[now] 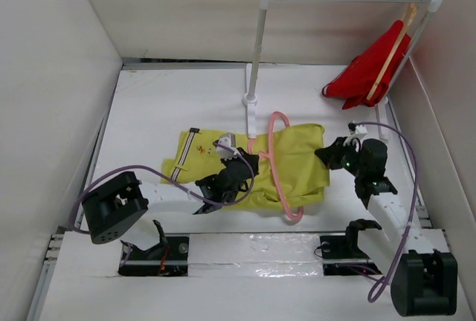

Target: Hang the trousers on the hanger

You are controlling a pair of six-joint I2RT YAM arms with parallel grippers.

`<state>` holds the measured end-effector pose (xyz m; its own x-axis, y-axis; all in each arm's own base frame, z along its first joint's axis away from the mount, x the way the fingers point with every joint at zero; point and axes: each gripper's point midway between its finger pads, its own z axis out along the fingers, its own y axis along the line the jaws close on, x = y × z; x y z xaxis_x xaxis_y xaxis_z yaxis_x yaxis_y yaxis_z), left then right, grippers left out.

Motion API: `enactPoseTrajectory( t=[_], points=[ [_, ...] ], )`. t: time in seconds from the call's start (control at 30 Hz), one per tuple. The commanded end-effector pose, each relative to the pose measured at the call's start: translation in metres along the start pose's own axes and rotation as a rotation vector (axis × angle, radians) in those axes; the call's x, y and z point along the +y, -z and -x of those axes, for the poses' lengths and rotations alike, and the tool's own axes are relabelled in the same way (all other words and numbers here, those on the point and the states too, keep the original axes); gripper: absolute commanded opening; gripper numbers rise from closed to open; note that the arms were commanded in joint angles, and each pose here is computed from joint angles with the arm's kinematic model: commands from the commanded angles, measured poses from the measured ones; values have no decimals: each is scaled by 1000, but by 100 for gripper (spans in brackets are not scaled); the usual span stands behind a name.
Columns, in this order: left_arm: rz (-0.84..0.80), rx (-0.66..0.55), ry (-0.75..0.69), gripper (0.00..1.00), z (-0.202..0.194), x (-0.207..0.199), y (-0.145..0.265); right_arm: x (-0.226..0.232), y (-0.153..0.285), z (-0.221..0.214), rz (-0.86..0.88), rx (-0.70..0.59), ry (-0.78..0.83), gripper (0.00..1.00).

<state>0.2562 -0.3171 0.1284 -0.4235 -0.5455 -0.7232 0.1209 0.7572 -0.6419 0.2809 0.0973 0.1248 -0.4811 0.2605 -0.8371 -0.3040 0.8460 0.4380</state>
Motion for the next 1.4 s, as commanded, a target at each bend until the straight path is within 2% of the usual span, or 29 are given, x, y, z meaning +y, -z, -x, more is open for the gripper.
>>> enactPoseTrajectory(
  t=[0.0, 0.27, 0.4, 0.53, 0.63, 0.7, 0.87, 1.27, 1.33, 1.37],
  points=[
    [104, 37, -163, 0, -13, 43, 15, -10, 9, 55, -46, -124, 62, 0],
    [99, 86, -215, 0, -19, 62, 33, -57, 7, 86, -155, -216, -37, 0],
    [180, 68, -259, 0, -8, 79, 40, -68, 9, 107, -177, -244, -47, 0],
    [159, 42, -270, 0, 10, 72, 49, -73, 19, 134, -210, -322, -35, 0],
    [136, 45, -292, 0, 21, 60, 54, -75, 17, 143, -216, -323, -26, 0],
    [125, 55, -309, 0, 26, 51, 55, -75, 8, 134, -178, -272, -49, 0],
    [87, 51, -323, 0, 34, 31, 52, -82, 1, 113, -175, -255, -76, 0],
    [-34, -57, -322, 0, 89, -52, 45, -98, -9, 58, -225, -167, -132, 0],
    [-87, -42, -297, 0, 87, -68, 48, -93, -10, 57, -196, -166, -128, 10],
    [-109, -40, -283, 0, 89, -74, 49, -86, -9, 59, -182, -171, -110, 19]
  ],
)
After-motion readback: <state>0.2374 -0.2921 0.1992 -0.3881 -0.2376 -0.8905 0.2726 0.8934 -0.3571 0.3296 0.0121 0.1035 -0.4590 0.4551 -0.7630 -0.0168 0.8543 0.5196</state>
